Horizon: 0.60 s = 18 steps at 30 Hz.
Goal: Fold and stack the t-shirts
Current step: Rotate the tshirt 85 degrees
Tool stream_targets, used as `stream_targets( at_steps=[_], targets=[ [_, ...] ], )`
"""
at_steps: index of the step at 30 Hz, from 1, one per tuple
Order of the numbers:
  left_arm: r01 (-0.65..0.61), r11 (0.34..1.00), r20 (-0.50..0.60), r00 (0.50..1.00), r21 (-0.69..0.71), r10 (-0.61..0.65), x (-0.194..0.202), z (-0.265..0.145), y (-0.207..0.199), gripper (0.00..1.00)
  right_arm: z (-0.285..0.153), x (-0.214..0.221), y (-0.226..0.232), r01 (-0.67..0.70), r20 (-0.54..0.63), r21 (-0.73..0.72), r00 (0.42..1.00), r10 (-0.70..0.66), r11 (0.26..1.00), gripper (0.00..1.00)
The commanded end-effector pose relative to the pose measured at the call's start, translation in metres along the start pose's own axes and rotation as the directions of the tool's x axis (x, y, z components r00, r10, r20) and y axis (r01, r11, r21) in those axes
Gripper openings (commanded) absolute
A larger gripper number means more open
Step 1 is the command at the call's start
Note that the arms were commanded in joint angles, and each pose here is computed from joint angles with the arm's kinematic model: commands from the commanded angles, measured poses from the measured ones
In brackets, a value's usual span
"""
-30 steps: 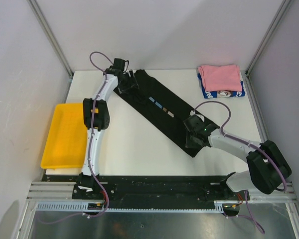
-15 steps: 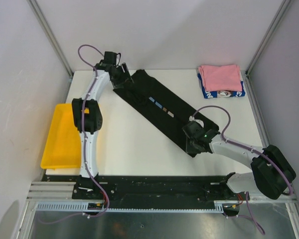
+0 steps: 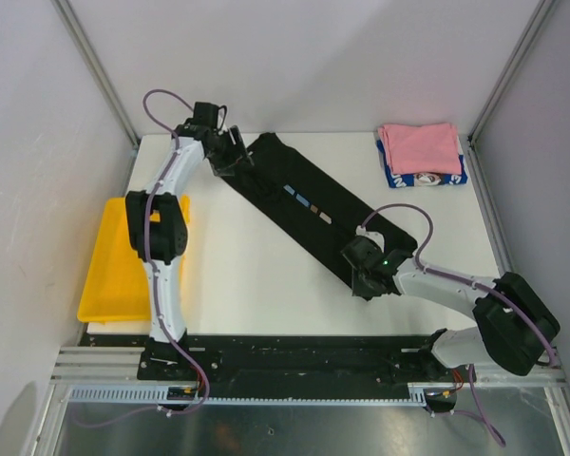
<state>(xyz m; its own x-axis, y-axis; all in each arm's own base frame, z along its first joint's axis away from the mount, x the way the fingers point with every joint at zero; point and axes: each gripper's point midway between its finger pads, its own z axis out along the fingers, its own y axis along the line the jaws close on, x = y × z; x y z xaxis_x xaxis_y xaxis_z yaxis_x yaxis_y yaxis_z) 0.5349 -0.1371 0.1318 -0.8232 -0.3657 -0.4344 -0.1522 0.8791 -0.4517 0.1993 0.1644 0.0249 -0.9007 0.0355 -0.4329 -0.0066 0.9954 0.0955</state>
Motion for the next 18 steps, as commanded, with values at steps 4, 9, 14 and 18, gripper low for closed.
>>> stream_targets(
  at_steps=[4,9,14,18],
  targets=[
    [-0.06,0.995,0.05,0.997,0.083,0.056,0.007,-0.057,-0.028,0.7,0.008,0.013,-0.011,0.015,-0.023,0.088,1.0,-0.013,0.996,0.31],
    [-0.013,0.998,0.037,0.999,0.061,0.011,0.025,-0.06,-0.019,0.7,0.009,0.017,-0.013,0.023,-0.031,0.106,0.999,-0.02,0.994,0.18],
    [0.01,0.999,0.034,0.999,0.037,-0.012,0.041,-0.061,-0.007,0.7,0.007,0.021,0.003,0.024,-0.042,0.045,0.999,-0.022,0.999,0.04],
    [0.048,0.999,0.023,0.999,-0.011,-0.048,0.055,-0.058,0.009,0.7,0.002,0.029,0.031,0.005,-0.062,-0.049,0.998,-0.008,0.999,0.0]
  ],
)
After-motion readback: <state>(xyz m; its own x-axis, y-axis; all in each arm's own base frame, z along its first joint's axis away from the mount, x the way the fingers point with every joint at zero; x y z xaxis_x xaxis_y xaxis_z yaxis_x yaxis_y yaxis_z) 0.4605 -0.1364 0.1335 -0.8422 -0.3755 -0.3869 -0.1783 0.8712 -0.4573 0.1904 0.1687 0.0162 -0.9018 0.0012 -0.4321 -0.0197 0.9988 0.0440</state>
